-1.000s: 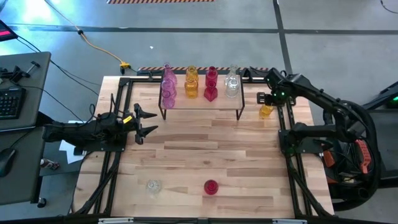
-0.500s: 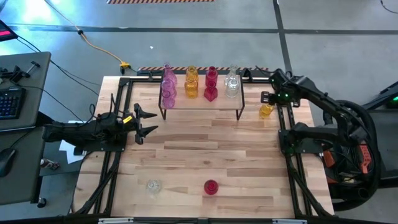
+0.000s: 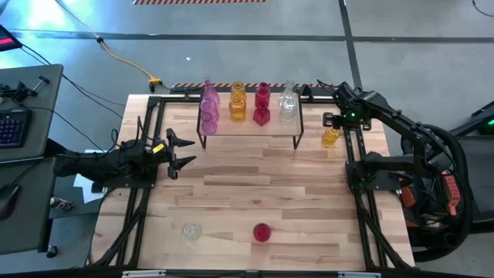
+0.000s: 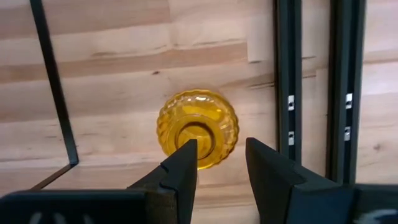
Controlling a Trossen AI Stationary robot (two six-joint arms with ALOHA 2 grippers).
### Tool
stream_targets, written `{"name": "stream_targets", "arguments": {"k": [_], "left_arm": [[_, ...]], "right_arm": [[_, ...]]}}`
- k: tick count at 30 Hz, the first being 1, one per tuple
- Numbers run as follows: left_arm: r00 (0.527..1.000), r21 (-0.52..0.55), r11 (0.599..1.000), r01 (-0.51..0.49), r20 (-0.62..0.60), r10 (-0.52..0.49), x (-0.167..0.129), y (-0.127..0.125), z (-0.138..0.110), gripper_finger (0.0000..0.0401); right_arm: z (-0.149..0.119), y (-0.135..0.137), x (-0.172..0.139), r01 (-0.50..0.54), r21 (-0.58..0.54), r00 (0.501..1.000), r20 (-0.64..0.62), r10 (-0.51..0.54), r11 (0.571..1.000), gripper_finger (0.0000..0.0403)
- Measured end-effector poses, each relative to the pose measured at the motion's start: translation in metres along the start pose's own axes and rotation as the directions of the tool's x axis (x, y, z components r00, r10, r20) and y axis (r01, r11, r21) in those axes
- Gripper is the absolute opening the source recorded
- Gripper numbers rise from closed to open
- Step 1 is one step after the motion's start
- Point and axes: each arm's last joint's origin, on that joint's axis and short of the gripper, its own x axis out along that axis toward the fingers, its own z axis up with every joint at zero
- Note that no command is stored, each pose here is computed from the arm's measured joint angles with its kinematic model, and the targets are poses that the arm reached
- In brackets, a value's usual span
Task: Sort vases onto shelf
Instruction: Put the yellow vase on the shelf and align it with the other yellow vases
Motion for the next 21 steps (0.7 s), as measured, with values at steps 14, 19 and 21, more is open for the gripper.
{"name": "stream_targets", "arguments": {"k": [14, 19, 21], "left_arm": [[1.0, 0.0, 1.0, 0.0, 0.0, 0.0, 0.0, 0.0, 0.0, 0.0255], [1.0, 0.0, 1.0, 0.0, 0.0, 0.0, 0.0, 0.0, 0.0, 0.0255], [1.0, 0.0, 1.0, 0.0, 0.0, 0.0, 0.0, 0.0, 0.0, 0.0255]], "right_arm": [[-0.005, 0.0, 0.031, -0.065, 0.025, 0.998, -0.004, 0.065, 0.998, 0.0119], [-0.005, 0.0, 0.032, -0.069, 0.025, 0.998, -0.001, 0.069, 0.997, 0.0119], [-0.005, -0.001, 0.032, -0.067, 0.025, 0.998, -0.002, 0.067, 0.997, 0.0118]]}}
